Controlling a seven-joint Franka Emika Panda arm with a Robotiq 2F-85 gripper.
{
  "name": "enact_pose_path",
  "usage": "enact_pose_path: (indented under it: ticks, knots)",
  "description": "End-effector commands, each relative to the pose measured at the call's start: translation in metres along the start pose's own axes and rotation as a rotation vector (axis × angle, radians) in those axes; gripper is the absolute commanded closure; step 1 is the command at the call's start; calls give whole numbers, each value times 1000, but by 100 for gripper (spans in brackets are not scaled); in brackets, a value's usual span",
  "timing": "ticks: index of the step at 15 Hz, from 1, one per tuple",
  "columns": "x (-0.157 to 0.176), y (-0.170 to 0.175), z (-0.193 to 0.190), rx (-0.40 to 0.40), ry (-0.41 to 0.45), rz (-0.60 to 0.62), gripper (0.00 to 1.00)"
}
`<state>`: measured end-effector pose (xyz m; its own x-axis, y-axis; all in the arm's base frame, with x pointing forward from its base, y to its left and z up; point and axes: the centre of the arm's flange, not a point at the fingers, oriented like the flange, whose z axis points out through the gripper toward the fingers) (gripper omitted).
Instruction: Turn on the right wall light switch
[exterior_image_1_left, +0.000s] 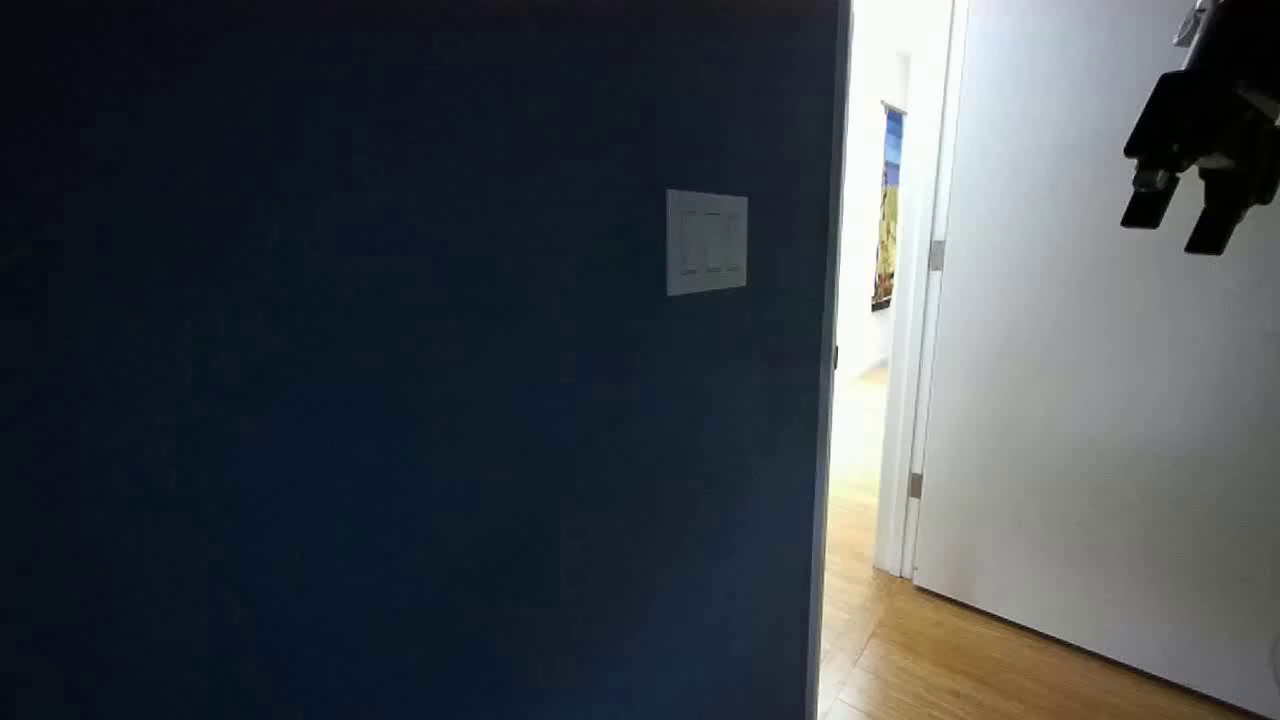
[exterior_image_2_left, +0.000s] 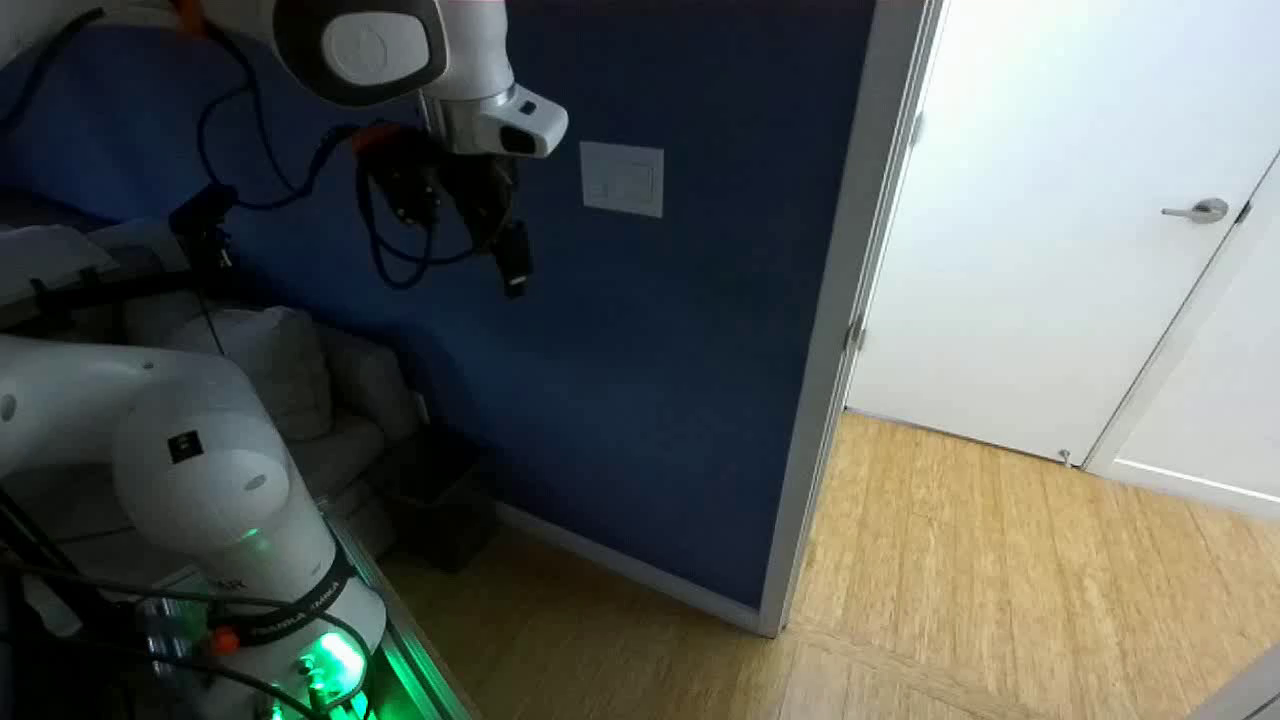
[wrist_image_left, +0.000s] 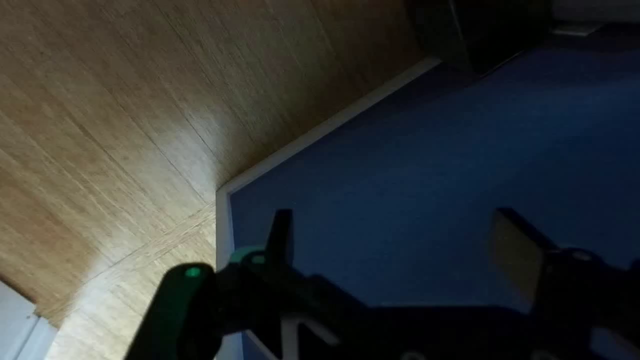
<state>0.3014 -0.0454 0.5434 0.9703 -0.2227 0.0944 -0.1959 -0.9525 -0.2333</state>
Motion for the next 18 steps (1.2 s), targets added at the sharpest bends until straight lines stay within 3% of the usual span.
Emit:
enact_pose_path:
  ticks: [1, 18]
  knots:
    - [0, 0, 0, 0, 0, 0, 0]
    - [8, -10, 0, -2, 10, -6, 0]
